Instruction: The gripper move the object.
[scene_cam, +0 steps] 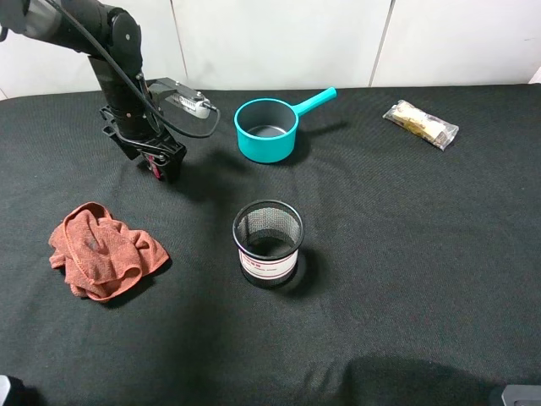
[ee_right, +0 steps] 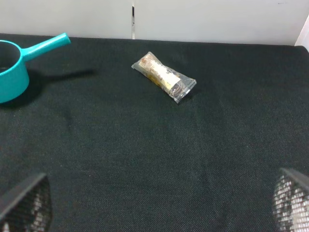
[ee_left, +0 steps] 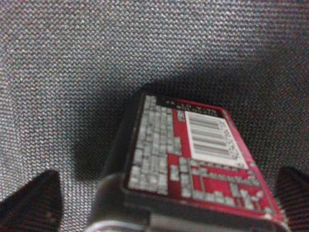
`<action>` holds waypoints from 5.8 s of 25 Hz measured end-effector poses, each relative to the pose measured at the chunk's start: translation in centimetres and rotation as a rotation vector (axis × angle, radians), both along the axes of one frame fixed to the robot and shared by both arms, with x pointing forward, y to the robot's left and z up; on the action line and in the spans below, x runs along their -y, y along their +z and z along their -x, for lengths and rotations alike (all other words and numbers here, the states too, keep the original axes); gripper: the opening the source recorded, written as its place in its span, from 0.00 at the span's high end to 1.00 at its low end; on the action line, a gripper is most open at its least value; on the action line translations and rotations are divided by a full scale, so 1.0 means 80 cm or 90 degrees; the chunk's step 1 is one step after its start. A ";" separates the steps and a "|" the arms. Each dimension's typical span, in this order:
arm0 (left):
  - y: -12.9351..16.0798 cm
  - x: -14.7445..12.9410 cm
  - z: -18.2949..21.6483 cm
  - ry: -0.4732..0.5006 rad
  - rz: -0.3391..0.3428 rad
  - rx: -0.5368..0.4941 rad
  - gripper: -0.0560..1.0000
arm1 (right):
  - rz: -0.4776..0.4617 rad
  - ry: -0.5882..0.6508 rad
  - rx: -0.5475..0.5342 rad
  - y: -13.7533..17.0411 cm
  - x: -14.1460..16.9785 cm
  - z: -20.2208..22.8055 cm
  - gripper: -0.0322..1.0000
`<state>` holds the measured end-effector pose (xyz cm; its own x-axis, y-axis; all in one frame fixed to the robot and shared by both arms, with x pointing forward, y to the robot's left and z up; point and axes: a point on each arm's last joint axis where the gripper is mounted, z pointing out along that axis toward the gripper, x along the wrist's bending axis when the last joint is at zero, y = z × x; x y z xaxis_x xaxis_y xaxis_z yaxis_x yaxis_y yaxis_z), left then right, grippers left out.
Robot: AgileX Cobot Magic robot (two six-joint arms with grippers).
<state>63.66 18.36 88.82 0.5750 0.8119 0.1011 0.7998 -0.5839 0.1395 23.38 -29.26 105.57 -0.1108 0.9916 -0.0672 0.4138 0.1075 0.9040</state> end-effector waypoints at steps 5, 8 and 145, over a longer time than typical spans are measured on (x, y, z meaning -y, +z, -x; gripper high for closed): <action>0.000 0.000 0.000 0.000 0.000 0.000 0.34 | 0.000 0.000 0.000 0.000 0.000 0.000 0.30; 0.000 0.000 0.000 0.000 0.000 0.000 0.43 | 0.000 0.000 0.000 0.000 0.000 0.000 0.30; 0.035 0.295 0.015 -0.164 0.145 0.091 0.51 | -0.004 0.003 0.000 0.000 -0.001 0.000 0.30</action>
<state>62.48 -5.27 91.65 0.7569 0.6529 0.0291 0.5931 -0.7049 0.3890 23.38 -29.20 105.57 -0.1150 0.9915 -0.0611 0.4134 0.1036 0.9046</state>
